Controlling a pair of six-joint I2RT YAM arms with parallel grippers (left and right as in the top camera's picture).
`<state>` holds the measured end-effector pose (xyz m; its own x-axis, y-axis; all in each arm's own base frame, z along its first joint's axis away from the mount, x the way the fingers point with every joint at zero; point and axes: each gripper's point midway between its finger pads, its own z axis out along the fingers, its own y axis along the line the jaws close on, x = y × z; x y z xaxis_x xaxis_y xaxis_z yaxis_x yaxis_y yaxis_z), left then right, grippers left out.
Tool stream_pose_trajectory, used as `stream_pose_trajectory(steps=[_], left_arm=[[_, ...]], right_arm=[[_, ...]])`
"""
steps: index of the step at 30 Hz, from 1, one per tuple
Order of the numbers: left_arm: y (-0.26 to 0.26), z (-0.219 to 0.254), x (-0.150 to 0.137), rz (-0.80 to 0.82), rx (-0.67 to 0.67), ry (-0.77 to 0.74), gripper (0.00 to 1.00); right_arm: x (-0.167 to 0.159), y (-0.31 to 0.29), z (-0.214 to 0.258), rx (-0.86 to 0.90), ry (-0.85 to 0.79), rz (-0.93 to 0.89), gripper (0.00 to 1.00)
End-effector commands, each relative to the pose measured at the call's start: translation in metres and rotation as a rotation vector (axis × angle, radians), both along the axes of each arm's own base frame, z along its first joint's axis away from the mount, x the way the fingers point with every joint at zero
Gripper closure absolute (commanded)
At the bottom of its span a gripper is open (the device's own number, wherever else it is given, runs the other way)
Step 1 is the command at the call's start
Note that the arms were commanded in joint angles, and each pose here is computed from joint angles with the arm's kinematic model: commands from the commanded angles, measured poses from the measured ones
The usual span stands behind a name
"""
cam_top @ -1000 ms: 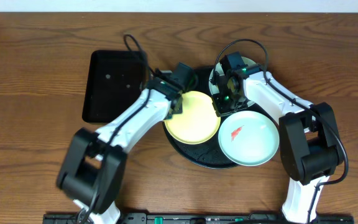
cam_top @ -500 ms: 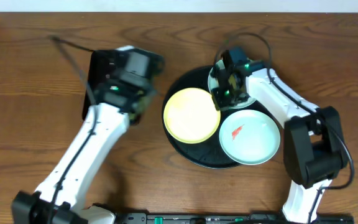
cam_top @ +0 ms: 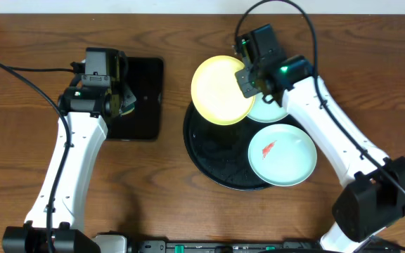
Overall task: Clean dirty plates on tray and stack at the side
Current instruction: 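Move the left gripper with sponge back over the black rectangular tray, then lift the yellow plate with the right gripper off the round tray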
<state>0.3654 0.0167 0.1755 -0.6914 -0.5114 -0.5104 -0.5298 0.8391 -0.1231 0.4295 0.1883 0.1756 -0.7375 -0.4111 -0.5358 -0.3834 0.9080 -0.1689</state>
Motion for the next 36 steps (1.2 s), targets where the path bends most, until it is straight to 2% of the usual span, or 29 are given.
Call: stream_pose_trajectory(steps=[1, 7, 11, 16, 36], left_arm=[[-0.002, -0.001, -0.001, 0.008, -0.025, 0.000, 0.92], [-0.002, -0.001, 0.000, 0.008, -0.025, -0.002, 0.92], [-0.002, -0.001, 0.000, 0.008, -0.025, -0.002, 0.92], [-0.002, -0.001, 0.000, 0.008, -0.024, -0.001, 0.93], [-0.002, -0.002, -0.001, 0.008, -0.024, 0.000, 0.92]], right_arm=[[0.009, -0.011, 0.036, -0.231, -0.171, 0.019, 0.99], [0.012, 0.006, 0.082, -0.539, -0.399, 0.053, 0.99], [0.005, 0.031, 0.104, -0.656, -0.493, 0.120, 0.99], [-0.004, 0.052, 0.110, -0.669, -0.528, 0.166, 0.99], [-0.002, 0.053, 0.114, -0.633, -0.548, 0.133, 0.99]])
